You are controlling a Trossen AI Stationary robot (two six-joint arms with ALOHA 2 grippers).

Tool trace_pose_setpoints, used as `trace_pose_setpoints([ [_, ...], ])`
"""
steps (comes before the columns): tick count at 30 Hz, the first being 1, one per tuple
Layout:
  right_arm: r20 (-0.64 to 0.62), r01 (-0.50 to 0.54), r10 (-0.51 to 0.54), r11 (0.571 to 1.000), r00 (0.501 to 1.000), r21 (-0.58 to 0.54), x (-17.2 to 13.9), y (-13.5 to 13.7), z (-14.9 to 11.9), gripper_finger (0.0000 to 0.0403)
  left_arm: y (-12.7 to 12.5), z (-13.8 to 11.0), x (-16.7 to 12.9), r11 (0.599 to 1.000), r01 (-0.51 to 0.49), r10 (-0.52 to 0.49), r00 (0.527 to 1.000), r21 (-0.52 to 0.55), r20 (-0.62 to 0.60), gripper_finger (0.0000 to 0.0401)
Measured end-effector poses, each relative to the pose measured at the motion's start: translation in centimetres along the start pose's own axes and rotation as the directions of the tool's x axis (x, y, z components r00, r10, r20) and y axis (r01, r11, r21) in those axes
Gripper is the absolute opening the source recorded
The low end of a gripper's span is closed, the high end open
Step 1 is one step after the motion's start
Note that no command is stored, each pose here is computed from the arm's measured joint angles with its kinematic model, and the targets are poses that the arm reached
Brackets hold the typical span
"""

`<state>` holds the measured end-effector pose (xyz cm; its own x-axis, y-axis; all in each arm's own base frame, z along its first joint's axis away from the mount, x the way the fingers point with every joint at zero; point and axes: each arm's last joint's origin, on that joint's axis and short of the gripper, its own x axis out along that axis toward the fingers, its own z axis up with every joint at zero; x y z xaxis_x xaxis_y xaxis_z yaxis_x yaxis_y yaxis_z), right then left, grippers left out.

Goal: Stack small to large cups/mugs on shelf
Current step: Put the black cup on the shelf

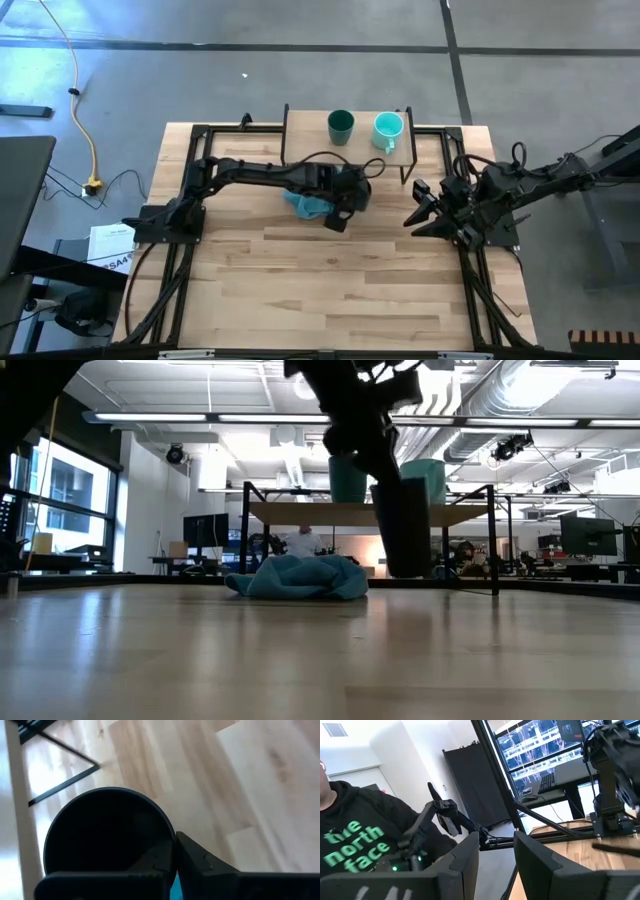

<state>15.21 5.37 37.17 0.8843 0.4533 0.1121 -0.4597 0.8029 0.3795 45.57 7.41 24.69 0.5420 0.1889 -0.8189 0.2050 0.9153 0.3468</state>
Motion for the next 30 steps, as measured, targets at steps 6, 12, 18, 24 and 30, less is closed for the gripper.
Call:
trace_pose_setpoints([
  [6, -0.011, 0.005, -0.005, 1.000, 1.000, 0.000, 0.0, 0.0, -0.1, 0.0112, 0.8, 1.2, -3.1, 0.994, 0.111, -0.111, 0.994, -0.018, 0.011, 0.0003],
  [12, -0.011, 0.005, -0.005, 1.000, 1.000, -0.007, 0.0, 0.0, -0.1, 0.0112, 1.3, 1.5, -6.0, 0.988, 0.156, -0.157, 0.986, -0.019, -0.050, 0.0002],
  [18, -0.012, 0.004, -0.005, 1.000, 1.000, -0.018, 0.0, 0.0, -0.1, 0.0112, 1.5, 1.6, -8.2, 0.982, 0.188, -0.189, 0.977, -0.022, -0.096, 0.0001],
  [24, -0.011, 0.004, -0.004, 1.000, 1.000, -0.024, 0.0, 0.0, -0.1, 0.0112, 1.9, 1.1, -9.7, 0.976, 0.214, -0.218, 0.965, -0.040, -0.145, 0.0001],
  [30, -0.012, 0.004, -0.005, 1.000, 1.000, -0.017, 0.0, 0.0, -0.1, 0.0112, 3.2, -0.3, -10.5, 0.965, 0.234, -0.254, 0.947, -0.117, -0.199, 0.0000],
])
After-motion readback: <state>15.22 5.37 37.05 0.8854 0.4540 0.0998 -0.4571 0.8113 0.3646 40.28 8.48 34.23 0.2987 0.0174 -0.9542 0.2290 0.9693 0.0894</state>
